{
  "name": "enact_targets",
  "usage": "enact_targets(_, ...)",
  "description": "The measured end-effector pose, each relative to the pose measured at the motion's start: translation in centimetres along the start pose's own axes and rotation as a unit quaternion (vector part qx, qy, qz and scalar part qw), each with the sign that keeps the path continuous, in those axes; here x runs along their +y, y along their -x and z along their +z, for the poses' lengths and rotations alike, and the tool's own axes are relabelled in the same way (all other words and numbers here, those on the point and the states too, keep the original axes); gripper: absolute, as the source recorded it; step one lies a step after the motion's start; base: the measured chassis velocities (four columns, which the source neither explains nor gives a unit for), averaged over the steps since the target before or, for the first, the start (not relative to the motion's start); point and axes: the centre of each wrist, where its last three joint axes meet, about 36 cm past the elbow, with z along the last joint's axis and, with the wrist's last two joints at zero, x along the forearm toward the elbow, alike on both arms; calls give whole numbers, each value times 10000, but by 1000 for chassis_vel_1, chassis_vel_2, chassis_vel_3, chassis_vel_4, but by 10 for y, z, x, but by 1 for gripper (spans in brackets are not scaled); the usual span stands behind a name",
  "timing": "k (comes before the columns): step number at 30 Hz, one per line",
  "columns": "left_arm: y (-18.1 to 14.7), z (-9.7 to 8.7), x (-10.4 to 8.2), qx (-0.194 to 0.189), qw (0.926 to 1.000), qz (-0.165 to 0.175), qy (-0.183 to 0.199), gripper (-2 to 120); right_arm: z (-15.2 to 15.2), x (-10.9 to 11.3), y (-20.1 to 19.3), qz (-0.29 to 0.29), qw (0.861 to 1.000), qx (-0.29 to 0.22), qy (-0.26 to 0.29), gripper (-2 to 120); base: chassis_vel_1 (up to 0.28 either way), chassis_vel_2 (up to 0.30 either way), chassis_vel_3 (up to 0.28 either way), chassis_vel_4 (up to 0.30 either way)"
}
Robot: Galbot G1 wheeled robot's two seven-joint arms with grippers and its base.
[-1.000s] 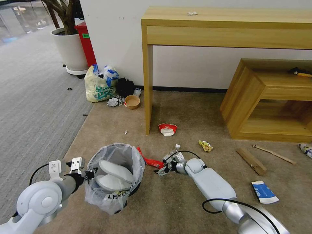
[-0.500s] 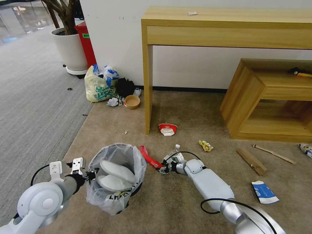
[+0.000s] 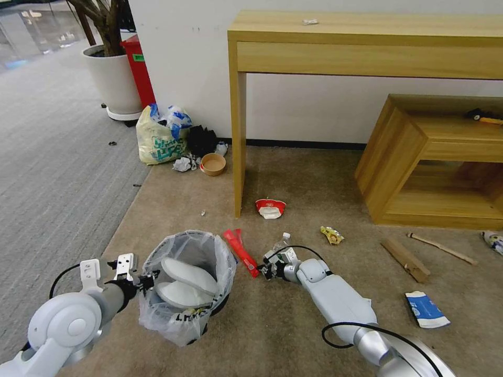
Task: Pick up the trash bin and place the garbage on the floor into it.
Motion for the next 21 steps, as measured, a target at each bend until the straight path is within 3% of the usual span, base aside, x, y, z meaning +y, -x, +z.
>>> enact_targets(7, 4, -1, 2, 41, 10000, -17, 54, 0, -34, 0, -24, 332, 9951, -899, -239, 0, 0, 0, 0, 0)
enact_targets(12, 11, -4, 6, 96, 9999, -30, 127, 0, -81, 7, -63, 385, 9829, -1753, -418, 0, 0, 0, 0, 0)
enact_targets(14, 16, -7, 10, 139, 9997, -52, 189, 0, -116, 19, -90, 250, 9718, -2288, -519, 0, 0, 0, 0, 0)
enact_targets(19, 20, -11, 13, 186, 9995, -52, 268, 0, -151, 33, -117, 30, 9584, -2787, -623, 0, 0, 0, 0, 0)
enact_targets(20, 22, -11, 14, 207, 9993, -48, 292, 0, -166, 42, -127, -104, 9520, -2983, -683, 0, 0, 0, 0, 0)
enact_targets(21, 26, -14, 13, 244, 9991, -28, 358, 0, -193, 64, -145, -431, 9397, -3298, -792, 0, 0, 0, 0, 0)
